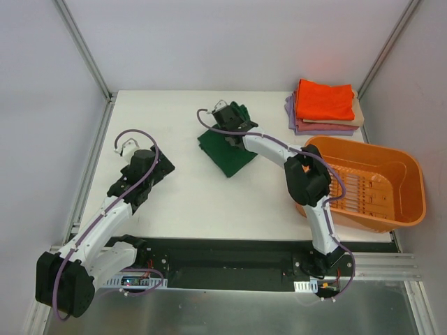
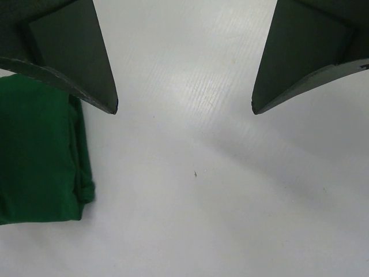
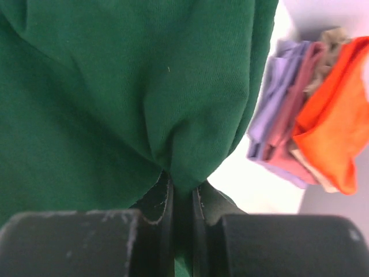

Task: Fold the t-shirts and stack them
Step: Put the neatly folded tshirt into the corner of the board with the right arm

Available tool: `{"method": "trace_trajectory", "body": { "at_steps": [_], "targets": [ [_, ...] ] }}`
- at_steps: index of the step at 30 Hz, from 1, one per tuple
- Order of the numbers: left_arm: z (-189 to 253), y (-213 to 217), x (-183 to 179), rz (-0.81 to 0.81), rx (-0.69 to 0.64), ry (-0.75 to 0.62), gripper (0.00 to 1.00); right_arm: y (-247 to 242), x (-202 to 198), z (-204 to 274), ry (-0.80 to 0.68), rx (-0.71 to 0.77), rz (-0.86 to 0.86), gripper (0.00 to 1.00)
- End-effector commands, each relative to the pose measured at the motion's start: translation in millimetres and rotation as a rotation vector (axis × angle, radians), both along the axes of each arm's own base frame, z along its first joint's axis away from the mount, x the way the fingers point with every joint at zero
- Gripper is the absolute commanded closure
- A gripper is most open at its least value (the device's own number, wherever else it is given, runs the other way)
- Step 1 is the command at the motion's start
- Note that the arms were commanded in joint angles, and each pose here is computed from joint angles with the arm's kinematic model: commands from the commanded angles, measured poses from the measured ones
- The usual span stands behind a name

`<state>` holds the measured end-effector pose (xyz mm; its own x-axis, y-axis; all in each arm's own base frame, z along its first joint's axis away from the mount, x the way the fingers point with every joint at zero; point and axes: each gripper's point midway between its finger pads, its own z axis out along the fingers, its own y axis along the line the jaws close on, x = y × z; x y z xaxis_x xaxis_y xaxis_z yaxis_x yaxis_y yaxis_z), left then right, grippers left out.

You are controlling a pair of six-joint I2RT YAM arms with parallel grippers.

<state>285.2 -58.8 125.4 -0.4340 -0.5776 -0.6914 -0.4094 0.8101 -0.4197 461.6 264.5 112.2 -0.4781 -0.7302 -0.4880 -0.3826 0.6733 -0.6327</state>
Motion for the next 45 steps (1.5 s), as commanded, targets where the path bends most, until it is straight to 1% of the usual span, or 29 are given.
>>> {"method": "trace_trajectory", "body": {
  "at_steps": [1,5,10,16,20,28,31,36,40,45],
  "targets": [
    [13,7,7,0.035,0.005,-0.040,0.01,-47,49,57,-0.197,-0.127,-0.122,1.00],
    [11,9,8,0.043,0.014,-0.032,0.01,-70,78,82,-0.298,-0.114,-0.203,1.00],
    [9,7,11,0.038,0.015,-0.019,0.01,-100,109,110,-0.412,-0.199,-0.292,1.00],
    [8,4,14,0.027,0.011,-0.006,0.01,-122,126,138,-0.505,-0.220,-0.342,1.00],
    [10,2,17,0.016,0.012,0.001,0.01,-138,135,160,-0.553,-0.192,-0.372,0.99],
    [12,-2,21,0.002,0.007,0.009,0.01,-167,139,200,-0.625,-0.135,-0.418,0.99],
    [14,-3,22,0.001,0.002,0.006,0.01,-181,138,216,-0.662,-0.127,-0.484,0.99],
    [15,-7,26,-0.014,-0.007,0.014,0.01,-206,139,238,-0.738,-0.053,-0.582,0.99],
    [14,-10,28,-0.023,-0.011,0.023,0.01,-220,136,249,-0.760,-0.038,-0.621,0.99],
    [13,-12,31,-0.026,-0.017,0.032,0.01,-232,129,244,-0.745,0.013,-0.681,0.99]
  ]
}}
